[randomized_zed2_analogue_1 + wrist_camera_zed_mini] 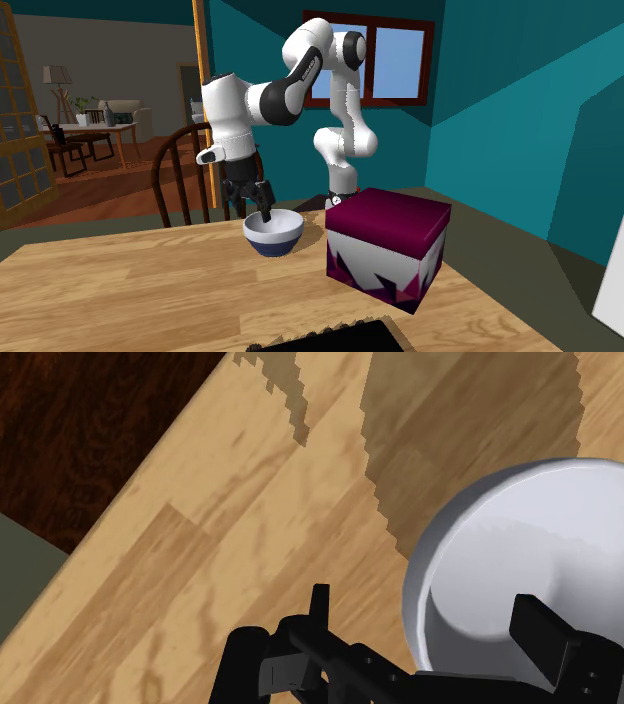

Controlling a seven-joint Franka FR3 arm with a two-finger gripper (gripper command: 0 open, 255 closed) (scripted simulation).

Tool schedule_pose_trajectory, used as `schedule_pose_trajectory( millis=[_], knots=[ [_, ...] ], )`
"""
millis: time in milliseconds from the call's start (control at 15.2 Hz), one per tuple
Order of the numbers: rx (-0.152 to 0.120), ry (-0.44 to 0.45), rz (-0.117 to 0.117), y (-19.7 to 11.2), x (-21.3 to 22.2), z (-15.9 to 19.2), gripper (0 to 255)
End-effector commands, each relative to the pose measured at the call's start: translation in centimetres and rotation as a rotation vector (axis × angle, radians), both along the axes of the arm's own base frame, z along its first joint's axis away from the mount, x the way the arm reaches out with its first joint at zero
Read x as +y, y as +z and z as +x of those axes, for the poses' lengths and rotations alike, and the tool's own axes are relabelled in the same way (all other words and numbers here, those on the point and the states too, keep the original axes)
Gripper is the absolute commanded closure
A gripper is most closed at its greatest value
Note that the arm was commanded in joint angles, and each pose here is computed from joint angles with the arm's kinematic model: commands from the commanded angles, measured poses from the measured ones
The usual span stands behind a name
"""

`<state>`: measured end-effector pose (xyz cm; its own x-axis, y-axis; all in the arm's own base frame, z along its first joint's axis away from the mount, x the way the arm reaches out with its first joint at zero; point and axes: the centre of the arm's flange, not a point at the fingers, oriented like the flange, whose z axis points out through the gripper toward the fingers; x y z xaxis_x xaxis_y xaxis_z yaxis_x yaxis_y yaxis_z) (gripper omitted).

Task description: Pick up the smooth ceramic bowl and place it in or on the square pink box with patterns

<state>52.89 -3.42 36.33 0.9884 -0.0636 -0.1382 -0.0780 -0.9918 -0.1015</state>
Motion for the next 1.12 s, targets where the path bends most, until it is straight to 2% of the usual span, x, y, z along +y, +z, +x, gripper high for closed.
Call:
schedule_pose_trajectory(
  millis=[0,66,132,726,1056],
  knots=[
    [0.000,0.000,0.000,0.0,0.0,0.0,0],
    [0.000,0.000,0.000,0.0,0.0,0.0,0],
    [0.000,0.000,0.000,0.0,0.0,0.0,255],
    [0.000,0.000,0.000,0.0,0.0,0.0,255],
    [0.000,0.000,0.000,2.6,0.0,0.0,255]
  ],
)
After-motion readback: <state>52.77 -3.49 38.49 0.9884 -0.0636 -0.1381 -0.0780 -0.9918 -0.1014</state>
